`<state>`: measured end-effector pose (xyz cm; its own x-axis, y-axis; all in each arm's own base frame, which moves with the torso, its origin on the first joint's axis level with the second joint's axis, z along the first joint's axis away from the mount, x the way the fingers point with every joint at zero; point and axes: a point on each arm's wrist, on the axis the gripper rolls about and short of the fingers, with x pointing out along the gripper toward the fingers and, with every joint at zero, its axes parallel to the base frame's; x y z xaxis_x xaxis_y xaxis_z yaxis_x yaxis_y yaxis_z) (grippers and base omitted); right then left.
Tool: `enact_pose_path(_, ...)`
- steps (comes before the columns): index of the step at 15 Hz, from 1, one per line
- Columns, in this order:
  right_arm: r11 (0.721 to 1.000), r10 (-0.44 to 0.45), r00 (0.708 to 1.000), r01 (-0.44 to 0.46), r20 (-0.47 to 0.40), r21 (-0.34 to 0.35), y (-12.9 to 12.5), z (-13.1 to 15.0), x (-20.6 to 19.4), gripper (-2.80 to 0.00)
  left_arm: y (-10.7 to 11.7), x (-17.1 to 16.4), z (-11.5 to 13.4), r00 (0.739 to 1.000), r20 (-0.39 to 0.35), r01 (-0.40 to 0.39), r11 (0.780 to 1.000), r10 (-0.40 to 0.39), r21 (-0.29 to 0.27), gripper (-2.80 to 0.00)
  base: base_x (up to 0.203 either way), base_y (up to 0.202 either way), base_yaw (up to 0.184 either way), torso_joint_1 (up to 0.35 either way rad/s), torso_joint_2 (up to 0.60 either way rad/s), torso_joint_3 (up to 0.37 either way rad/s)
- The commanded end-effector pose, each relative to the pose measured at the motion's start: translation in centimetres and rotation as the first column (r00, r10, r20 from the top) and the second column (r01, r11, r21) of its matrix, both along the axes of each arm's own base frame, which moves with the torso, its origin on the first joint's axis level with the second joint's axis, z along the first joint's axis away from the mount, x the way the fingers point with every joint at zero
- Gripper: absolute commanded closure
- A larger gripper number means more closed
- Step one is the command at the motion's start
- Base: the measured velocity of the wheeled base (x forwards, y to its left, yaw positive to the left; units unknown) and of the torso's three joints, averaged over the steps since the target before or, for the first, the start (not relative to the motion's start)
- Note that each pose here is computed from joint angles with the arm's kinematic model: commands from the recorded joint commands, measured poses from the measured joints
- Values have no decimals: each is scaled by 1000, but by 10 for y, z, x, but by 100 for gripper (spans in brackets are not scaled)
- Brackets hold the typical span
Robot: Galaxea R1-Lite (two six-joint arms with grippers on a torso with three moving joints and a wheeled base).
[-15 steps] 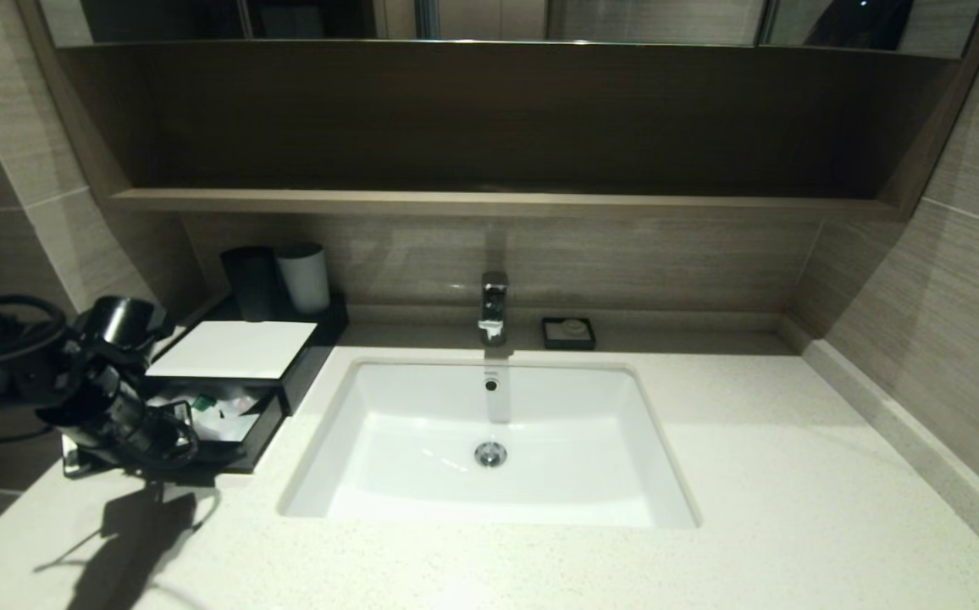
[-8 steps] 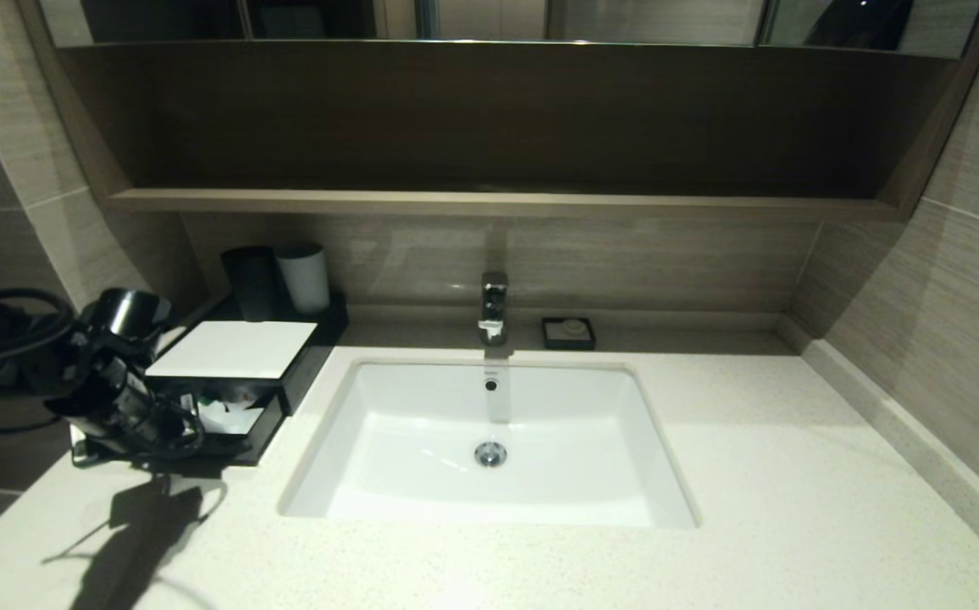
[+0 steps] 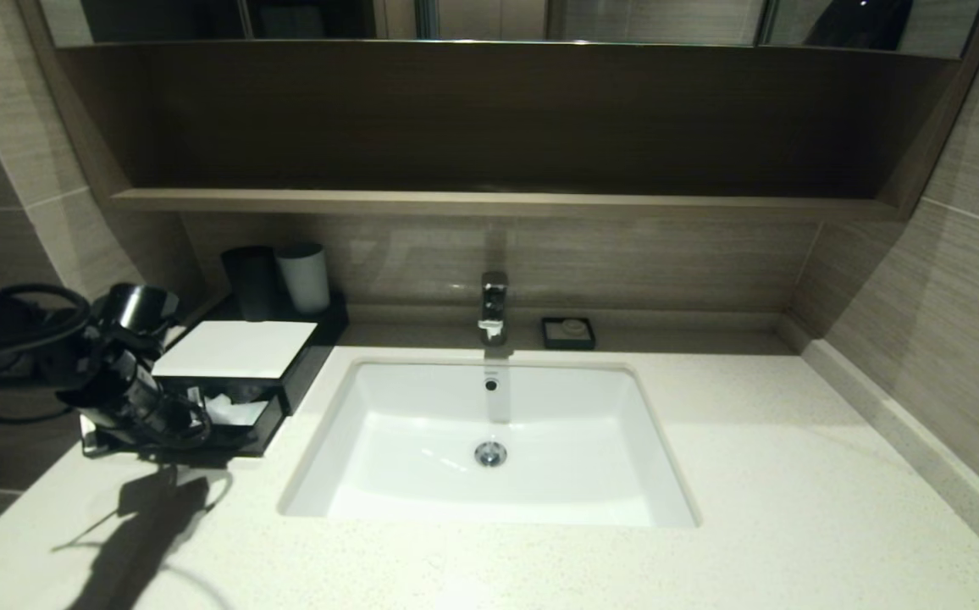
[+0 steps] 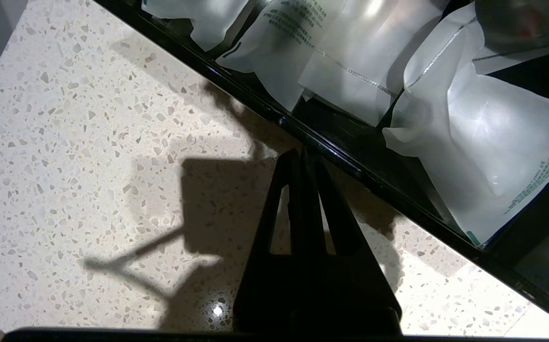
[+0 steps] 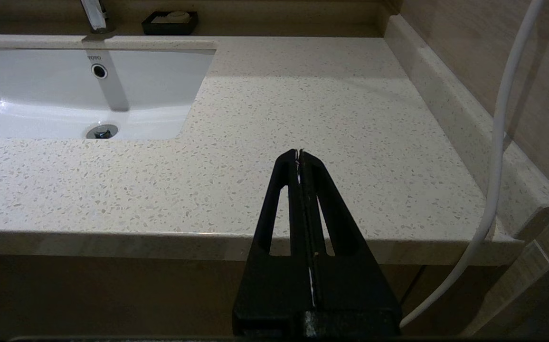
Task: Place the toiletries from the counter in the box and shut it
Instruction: Close the drawer
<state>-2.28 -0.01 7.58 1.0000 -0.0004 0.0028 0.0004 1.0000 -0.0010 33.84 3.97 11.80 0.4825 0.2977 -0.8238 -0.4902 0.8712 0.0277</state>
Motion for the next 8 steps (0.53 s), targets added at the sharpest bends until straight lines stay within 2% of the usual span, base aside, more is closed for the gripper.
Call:
enact_pose_path(1,1000,0,1000,0,-1,1,0,0,0,0,1,3,0,1000,3,-4,1000,4,0,0,0,0,0,0,0,0)
enact_pose_path(8,1000,0,1000,0,-1,-1,0,0,0,0,2,14,1,1000,25,-6,1000,6,1,0,0,0,0,0,0,0)
